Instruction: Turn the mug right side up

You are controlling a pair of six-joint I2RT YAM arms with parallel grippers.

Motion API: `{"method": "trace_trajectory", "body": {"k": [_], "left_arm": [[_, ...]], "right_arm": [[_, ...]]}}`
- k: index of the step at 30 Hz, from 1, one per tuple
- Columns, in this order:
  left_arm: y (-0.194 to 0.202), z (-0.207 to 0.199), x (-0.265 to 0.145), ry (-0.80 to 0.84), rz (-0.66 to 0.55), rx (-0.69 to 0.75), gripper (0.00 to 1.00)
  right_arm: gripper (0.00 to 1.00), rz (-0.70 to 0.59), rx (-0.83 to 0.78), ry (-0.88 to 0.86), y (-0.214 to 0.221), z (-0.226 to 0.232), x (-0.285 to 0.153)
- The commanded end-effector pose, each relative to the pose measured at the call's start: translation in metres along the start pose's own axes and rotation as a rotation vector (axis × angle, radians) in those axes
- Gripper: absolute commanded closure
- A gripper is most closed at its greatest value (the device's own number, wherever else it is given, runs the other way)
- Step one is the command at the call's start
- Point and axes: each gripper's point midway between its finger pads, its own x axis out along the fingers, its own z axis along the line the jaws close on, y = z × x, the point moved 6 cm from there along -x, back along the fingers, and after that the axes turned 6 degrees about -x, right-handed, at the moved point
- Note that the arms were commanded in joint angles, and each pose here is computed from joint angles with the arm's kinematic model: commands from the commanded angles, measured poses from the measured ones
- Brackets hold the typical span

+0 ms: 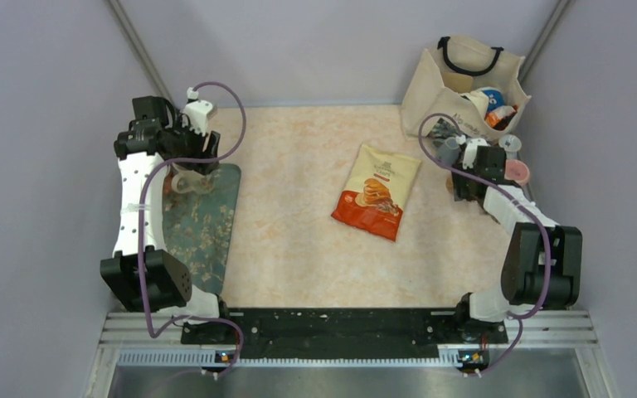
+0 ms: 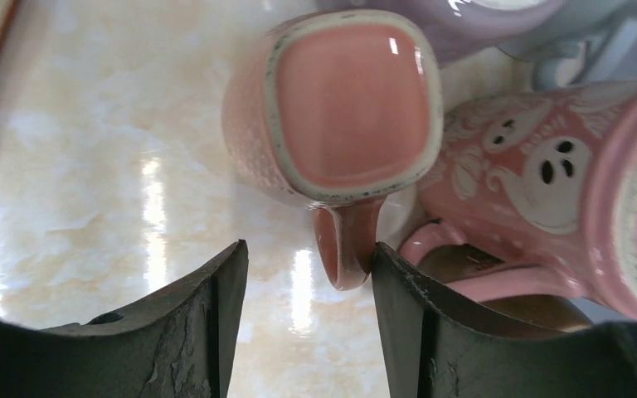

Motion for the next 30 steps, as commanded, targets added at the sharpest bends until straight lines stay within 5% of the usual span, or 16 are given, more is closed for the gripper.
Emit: {"method": "trace_trajectory", "body": {"k": [1, 6, 13, 17, 23, 30], "left_arm": [[-0.015, -0.012, -0.016, 0.04, -0.091, 0.035, 0.33], [-0.018, -0.017, -0.018, 0.077, -0.113, 0.03, 0.33], [-0.018, -0.019, -0.021, 0.079, -0.114, 0.027, 0.33], [-0.015, -0.022, -0.022, 0.089, -0.11, 0.029, 0.33], [-0.016, -0.03, -0.029, 0.104, -0.12, 0.032, 0.33], [-0.018, -0.05, -0.037, 0.171, -0.157, 0.007, 0.33]], "right_arm": [[0.45, -0.141, 0.029, -0.122, -0.03, 0.007, -0.011], [0.43, -0.159, 0.058, -0.049, -0.029, 0.001, -0.015], [0.45, -0.016, 0.089, 0.037, -0.012, -0.005, 0.015], [0.57, 0.009, 0.102, 0.035, -0.01, -0.003, 0.024], [1.0, 0.001, 0.113, -0.01, -0.018, -0.001, 0.018], [1.0, -0.048, 0.236, -0.109, -0.035, 0.009, -0.011]]}}
